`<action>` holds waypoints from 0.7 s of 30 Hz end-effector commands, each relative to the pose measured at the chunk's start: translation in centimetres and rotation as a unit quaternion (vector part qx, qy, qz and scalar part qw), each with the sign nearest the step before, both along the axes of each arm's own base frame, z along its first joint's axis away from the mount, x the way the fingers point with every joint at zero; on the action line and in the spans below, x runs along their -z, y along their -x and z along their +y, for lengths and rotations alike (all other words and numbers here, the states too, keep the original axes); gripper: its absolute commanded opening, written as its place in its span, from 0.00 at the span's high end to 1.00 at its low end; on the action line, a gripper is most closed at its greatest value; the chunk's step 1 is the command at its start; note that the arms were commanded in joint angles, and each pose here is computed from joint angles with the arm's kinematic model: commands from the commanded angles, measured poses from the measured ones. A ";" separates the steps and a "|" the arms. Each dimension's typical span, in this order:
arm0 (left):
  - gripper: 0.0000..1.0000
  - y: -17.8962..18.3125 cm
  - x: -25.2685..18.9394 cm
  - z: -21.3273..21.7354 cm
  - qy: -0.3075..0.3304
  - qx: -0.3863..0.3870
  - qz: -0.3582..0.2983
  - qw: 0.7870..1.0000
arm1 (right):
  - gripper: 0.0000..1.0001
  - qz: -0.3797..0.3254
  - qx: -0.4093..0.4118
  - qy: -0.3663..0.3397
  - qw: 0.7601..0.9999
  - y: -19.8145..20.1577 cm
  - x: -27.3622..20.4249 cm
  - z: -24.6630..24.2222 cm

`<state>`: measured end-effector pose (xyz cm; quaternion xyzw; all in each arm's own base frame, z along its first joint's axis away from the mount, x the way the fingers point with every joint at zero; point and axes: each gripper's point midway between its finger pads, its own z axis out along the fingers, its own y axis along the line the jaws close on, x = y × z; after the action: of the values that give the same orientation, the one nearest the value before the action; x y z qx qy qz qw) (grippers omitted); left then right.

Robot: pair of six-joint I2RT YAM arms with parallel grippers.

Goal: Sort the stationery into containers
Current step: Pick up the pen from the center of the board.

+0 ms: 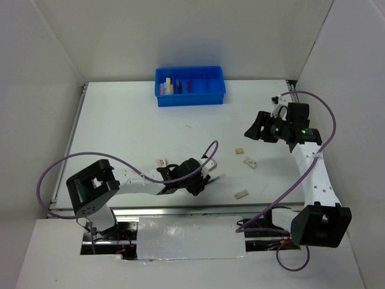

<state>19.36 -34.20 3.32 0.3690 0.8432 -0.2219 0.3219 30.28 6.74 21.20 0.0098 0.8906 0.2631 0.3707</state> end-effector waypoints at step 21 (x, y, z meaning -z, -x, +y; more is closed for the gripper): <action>1.00 -5.1 -2.2 -0.2 -0.028 -0.071 -0.029 0.997 | 0.33 -0.025 0.011 0.005 1.000 0.5 -1.2 -0.9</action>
<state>23.40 -35.52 2.44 0.3348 0.8667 -0.1691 0.3290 30.23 6.04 21.68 0.0159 0.8875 0.2575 0.3817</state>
